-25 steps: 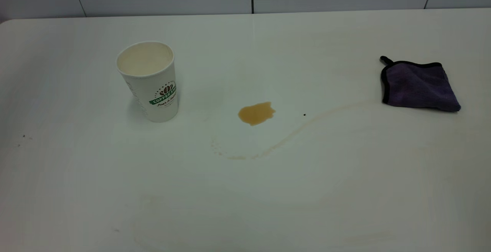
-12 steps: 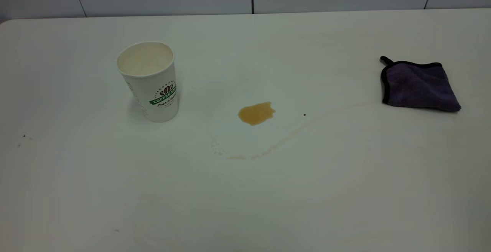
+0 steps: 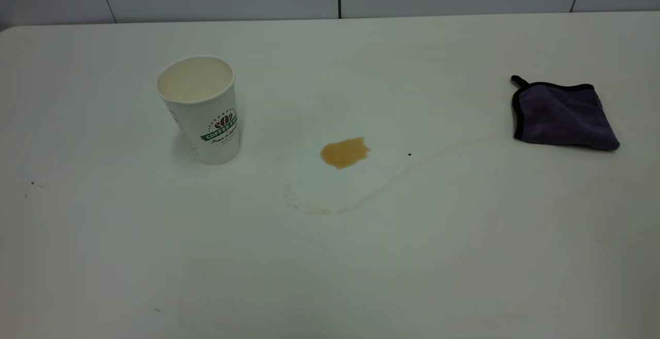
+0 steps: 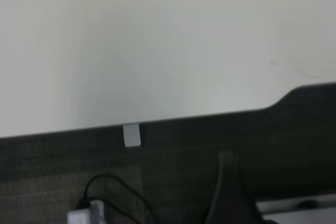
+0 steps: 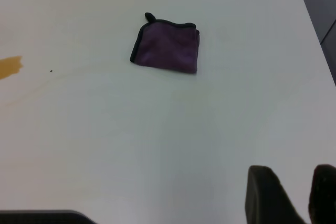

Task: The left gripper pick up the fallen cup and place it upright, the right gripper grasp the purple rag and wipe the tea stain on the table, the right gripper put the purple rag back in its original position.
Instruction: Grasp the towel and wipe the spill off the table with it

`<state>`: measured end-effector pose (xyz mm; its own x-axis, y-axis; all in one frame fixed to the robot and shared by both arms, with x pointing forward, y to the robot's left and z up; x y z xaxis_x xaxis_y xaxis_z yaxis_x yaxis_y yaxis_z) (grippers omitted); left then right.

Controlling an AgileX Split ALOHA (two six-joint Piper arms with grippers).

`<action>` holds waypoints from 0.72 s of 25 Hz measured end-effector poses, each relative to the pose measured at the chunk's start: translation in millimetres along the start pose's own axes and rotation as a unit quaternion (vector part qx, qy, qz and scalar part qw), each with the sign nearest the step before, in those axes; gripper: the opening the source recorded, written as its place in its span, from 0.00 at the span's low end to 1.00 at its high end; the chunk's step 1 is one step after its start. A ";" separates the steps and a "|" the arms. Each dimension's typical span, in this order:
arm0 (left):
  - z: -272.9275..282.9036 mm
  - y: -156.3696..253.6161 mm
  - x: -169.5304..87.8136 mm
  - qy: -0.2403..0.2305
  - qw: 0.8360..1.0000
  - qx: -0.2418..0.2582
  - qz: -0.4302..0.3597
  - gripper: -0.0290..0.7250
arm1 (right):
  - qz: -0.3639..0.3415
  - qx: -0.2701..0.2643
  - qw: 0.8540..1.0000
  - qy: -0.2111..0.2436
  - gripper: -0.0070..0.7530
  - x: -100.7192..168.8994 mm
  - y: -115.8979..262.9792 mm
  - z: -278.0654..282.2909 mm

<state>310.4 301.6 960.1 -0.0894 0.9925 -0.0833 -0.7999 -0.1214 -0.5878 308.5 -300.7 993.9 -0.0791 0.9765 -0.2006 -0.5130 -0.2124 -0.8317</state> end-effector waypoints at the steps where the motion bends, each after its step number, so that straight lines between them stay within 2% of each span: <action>1: 2.4 0.1 1.5 -0.003 1.000 -0.015 0.006 0.73 | 0.000 0.000 1.000 0.000 0.32 0.0 0.0 0.0; 8: 20.7 3.1 6.0 0.002 0.993 -0.113 0.013 0.73 | 0.000 0.000 1.000 0.000 0.32 0.0 0.0 0.0; 11: 23.4 4.3 6.4 0.004 0.992 -0.128 0.013 0.73 | 0.000 0.000 1.000 0.000 0.32 0.0 0.0 0.0; 18: 23.5 4.4 6.4 0.004 0.992 -0.129 0.013 0.73 | 0.000 0.000 1.000 0.000 0.32 0.0 0.0 0.0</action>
<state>292.3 307.8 976.0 -0.1028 0.9889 -0.1070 -0.6195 -0.1478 -0.7710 308.5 -300.7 993.9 -0.0791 0.9765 -0.2006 -0.5130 -0.2124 -0.8317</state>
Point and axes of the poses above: a point on each arm's last joint axis where the gripper is mounted, z pointing back along that axis away from the gripper, x along the wrist's bending axis when the last joint is at zero, y = z × x, the point moved 9 cm from there along -z, pointing out along that axis toward the gripper, and after that the axes turned 11 degrees about z, right-handed, at the moved point
